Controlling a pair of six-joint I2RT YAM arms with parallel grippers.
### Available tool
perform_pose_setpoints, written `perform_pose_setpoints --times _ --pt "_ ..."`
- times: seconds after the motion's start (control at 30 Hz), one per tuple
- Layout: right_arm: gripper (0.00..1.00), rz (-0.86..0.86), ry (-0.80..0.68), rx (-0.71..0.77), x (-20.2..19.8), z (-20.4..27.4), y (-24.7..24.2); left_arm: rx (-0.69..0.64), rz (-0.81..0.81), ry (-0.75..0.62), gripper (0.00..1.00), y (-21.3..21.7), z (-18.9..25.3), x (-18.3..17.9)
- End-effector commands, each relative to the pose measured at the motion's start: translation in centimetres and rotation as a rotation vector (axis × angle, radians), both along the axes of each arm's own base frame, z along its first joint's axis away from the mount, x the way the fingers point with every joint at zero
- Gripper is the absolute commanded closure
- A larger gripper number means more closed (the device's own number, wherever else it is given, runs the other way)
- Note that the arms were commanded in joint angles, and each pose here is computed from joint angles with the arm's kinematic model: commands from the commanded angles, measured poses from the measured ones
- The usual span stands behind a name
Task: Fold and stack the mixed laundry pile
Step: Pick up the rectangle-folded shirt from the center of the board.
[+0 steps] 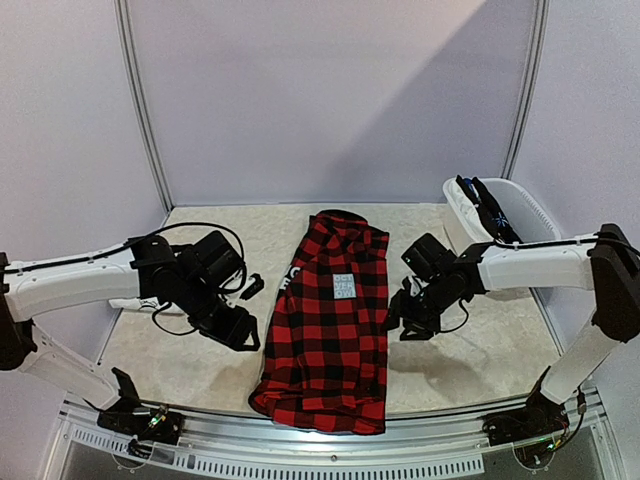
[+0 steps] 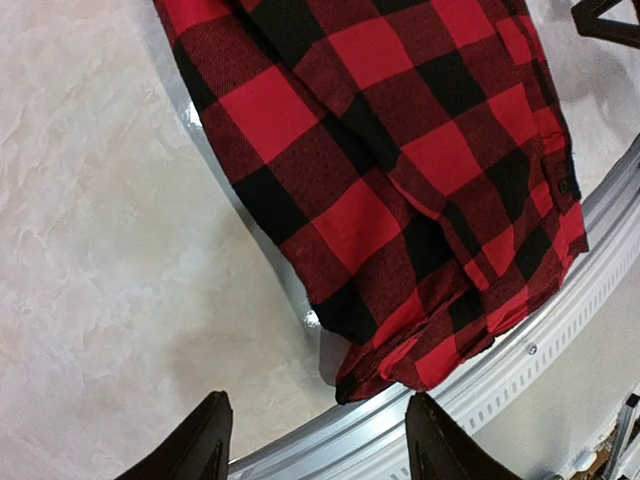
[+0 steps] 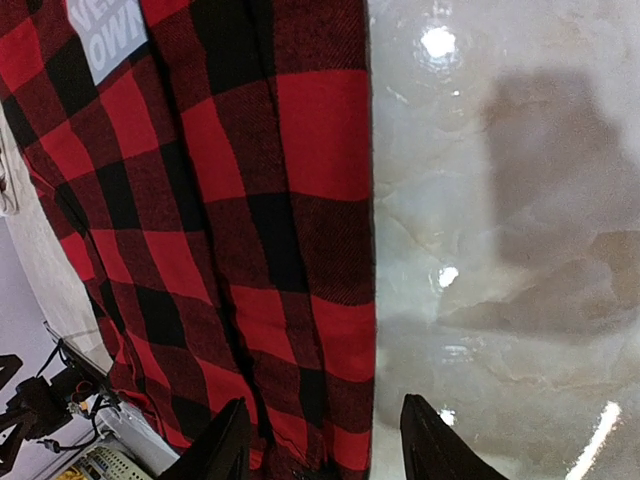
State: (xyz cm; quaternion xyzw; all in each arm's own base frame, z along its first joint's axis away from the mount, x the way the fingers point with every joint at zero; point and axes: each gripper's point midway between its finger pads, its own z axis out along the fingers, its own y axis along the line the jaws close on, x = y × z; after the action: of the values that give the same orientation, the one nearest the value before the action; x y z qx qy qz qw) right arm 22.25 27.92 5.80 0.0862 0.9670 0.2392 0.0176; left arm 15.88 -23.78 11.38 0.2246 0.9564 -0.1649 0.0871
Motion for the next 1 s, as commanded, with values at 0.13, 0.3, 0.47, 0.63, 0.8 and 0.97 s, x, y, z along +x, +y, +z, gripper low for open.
perform_pose_setpoints --times 0.13,0.3,0.47,0.63,0.8,0.97 --pt "0.52 -0.006 0.057 0.035 0.2 -2.8 2.0 -0.048 -0.006 0.064 0.42 -0.3 -0.4 0.8" --pt "0.58 0.0 0.085 0.014 0.0 -4.3 2.0 -0.059 0.002 0.071 0.43 -0.1 -0.6 1.1" --pt "0.7 0.009 0.097 0.005 0.0 -5.1 2.2 -0.062 0.005 0.076 0.45 0.0 -0.8 1.2" --pt "0.91 0.021 0.096 -0.018 0.5 -5.5 2.4 -0.063 0.012 0.078 0.47 0.1 -0.9 1.3" --pt "1.0 0.01 0.081 -0.103 2.2 -5.5 1.4 -0.07 0.024 0.076 0.47 -0.1 -1.0 1.8" --pt "1.0 -0.064 0.079 -0.148 5.0 -5.4 -0.7 -0.072 0.024 0.075 0.48 -0.8 -0.9 2.7"
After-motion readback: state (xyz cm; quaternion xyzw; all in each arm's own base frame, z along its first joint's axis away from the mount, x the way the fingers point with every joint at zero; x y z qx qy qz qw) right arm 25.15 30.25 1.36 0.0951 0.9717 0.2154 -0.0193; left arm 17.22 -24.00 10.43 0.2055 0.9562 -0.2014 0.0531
